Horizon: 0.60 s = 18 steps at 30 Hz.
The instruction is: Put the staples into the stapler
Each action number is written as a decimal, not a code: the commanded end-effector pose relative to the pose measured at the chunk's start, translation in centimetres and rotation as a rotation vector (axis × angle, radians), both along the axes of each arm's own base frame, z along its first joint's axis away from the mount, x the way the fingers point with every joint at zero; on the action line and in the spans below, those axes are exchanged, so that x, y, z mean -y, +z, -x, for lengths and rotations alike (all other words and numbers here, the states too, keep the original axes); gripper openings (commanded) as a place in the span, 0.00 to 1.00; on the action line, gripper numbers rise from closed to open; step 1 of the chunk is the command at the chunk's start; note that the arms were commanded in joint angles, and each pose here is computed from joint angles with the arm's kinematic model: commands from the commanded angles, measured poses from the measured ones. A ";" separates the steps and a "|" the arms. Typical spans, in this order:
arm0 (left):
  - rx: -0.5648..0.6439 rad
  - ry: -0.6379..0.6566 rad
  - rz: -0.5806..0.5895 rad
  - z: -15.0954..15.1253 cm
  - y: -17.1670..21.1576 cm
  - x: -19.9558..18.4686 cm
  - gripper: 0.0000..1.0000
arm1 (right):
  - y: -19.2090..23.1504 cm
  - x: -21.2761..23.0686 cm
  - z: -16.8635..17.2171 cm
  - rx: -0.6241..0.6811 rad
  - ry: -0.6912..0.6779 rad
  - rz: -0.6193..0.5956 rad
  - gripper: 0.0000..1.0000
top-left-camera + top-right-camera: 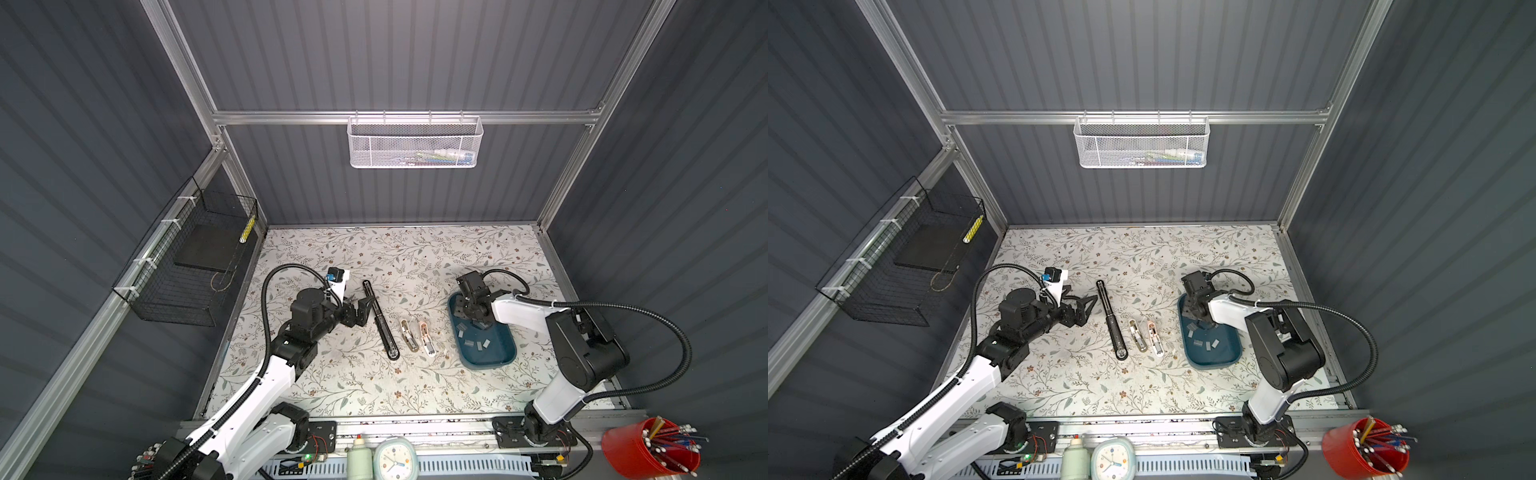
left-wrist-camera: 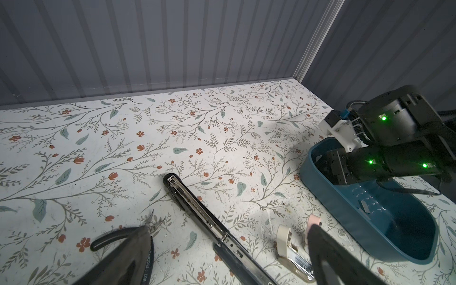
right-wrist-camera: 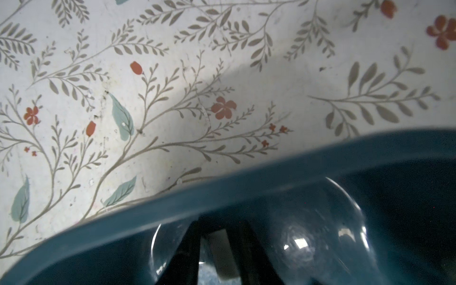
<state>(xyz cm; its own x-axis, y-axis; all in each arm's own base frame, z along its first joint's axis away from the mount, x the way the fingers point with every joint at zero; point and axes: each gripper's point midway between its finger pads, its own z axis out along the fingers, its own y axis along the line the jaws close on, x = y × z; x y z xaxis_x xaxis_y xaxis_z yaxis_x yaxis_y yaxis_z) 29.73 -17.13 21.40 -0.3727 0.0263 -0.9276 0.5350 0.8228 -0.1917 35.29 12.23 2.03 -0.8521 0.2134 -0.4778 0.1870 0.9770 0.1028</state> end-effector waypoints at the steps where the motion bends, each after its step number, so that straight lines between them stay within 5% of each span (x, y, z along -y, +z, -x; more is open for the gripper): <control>1: 0.010 -0.019 0.003 0.4 0.1 0.1 0.99 | -1.1 0.6 1.7 -0.062 0.004 0.017 0.27; 18: 0.017 -0.028 0.014 0.9 0.4 0.1 0.99 | -1.8 0.3 2.0 -0.079 0.030 0.044 0.16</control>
